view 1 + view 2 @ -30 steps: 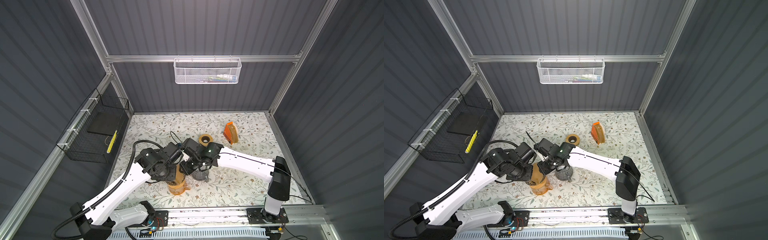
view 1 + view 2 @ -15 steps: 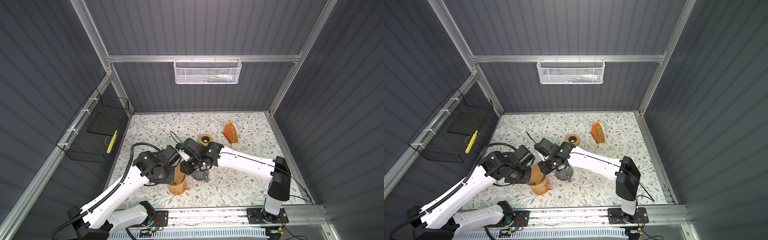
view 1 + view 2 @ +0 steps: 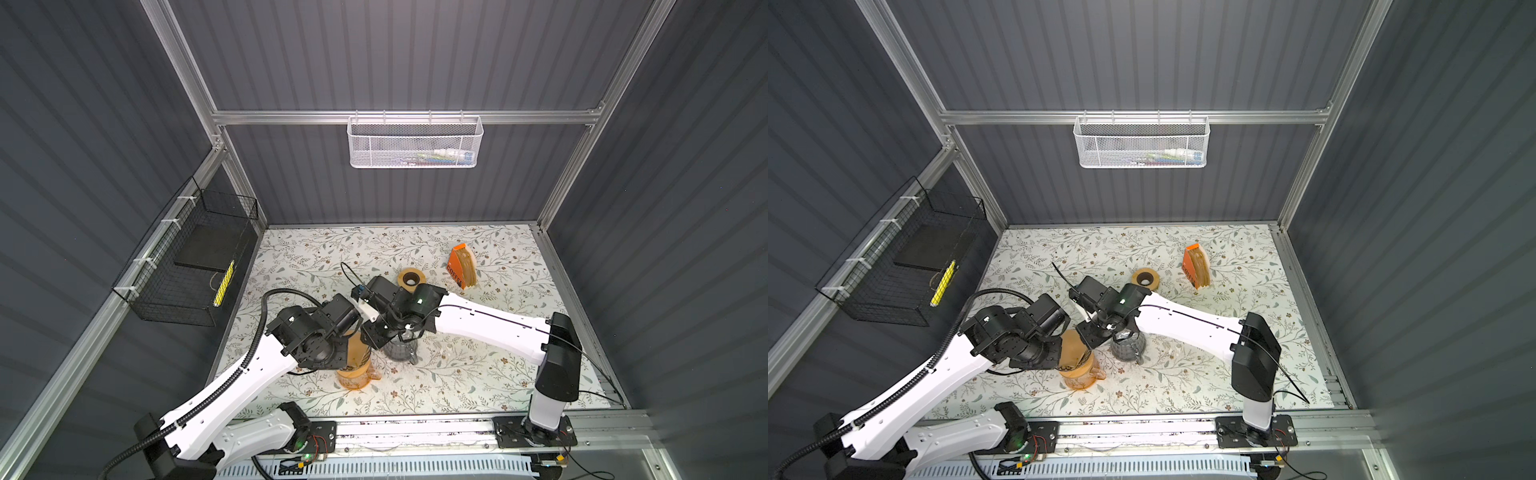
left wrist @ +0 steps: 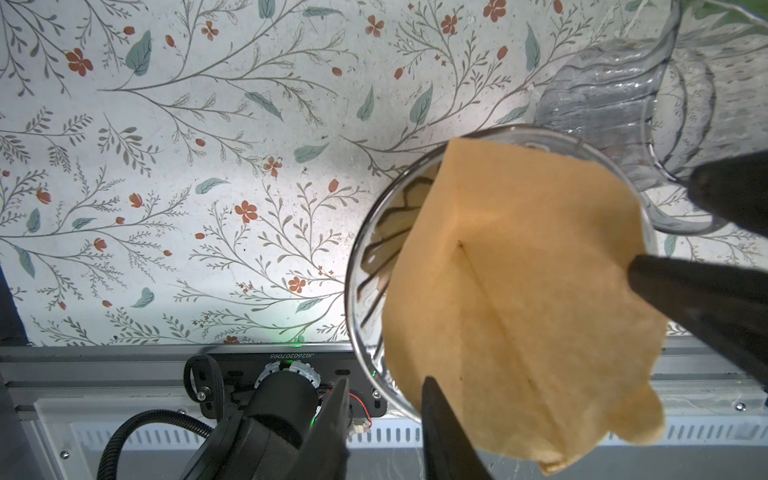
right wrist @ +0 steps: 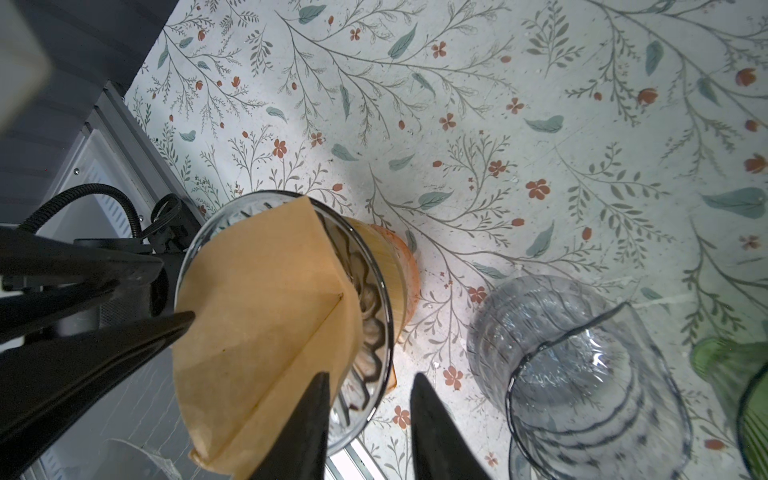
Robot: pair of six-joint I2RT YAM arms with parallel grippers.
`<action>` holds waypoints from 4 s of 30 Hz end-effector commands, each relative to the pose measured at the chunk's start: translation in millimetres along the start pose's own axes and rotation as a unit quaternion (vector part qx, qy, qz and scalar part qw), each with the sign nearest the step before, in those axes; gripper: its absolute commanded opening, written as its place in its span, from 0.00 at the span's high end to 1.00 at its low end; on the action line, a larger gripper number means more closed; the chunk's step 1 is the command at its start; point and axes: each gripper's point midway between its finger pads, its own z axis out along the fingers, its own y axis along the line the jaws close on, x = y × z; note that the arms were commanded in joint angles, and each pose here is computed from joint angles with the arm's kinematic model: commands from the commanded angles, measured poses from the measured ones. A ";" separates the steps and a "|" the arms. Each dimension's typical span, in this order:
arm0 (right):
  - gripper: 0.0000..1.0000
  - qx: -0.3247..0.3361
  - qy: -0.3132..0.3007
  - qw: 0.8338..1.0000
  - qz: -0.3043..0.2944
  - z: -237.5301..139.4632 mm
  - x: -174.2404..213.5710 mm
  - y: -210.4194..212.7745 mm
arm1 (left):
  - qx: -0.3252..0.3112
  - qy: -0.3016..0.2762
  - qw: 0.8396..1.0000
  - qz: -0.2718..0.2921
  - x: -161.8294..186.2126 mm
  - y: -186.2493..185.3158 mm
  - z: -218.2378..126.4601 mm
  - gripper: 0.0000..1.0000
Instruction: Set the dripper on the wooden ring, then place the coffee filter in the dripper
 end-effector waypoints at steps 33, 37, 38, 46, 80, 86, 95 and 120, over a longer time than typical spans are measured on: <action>0.65 0.029 0.021 0.999 -0.013 14.9 6.0 -6.3 | -0.011 -0.008 1.000 -0.013 4.6 7.7 9.3 0.70; 0.65 0.031 0.020 0.999 -0.013 14.6 5.0 -7.0 | -0.011 -0.011 1.000 -0.013 3.7 8.1 8.5 0.70; 0.65 0.031 0.019 0.999 -0.014 14.6 5.0 -6.8 | -0.011 -0.012 1.000 -0.013 3.5 8.1 8.4 0.70; 0.65 0.034 0.022 0.999 -0.015 16.0 6.3 -7.6 | -0.013 -0.012 1.000 -0.014 4.6 9.5 9.7 0.70; 0.64 0.012 -0.010 1.000 -0.015 -7.9 -5.2 3.8 | 0.014 -0.059 0.998 -0.026 -12.2 4.2 -13.5 0.70; 0.64 0.003 -0.017 1.000 -0.014 -13.1 -7.4 7.6 | 0.014 -0.061 0.998 -0.029 -11.0 6.3 -14.3 0.70; 0.64 -0.004 -0.015 1.000 -0.004 -19.2 -1.2 8.5 | 0.007 -0.055 0.998 -0.032 -5.6 11.2 -10.7 0.70; 0.64 -0.014 -0.029 0.999 0.018 -33.3 8.5 5.5 | 0.019 -0.092 0.994 -0.049 -17.2 11.0 -22.6 0.70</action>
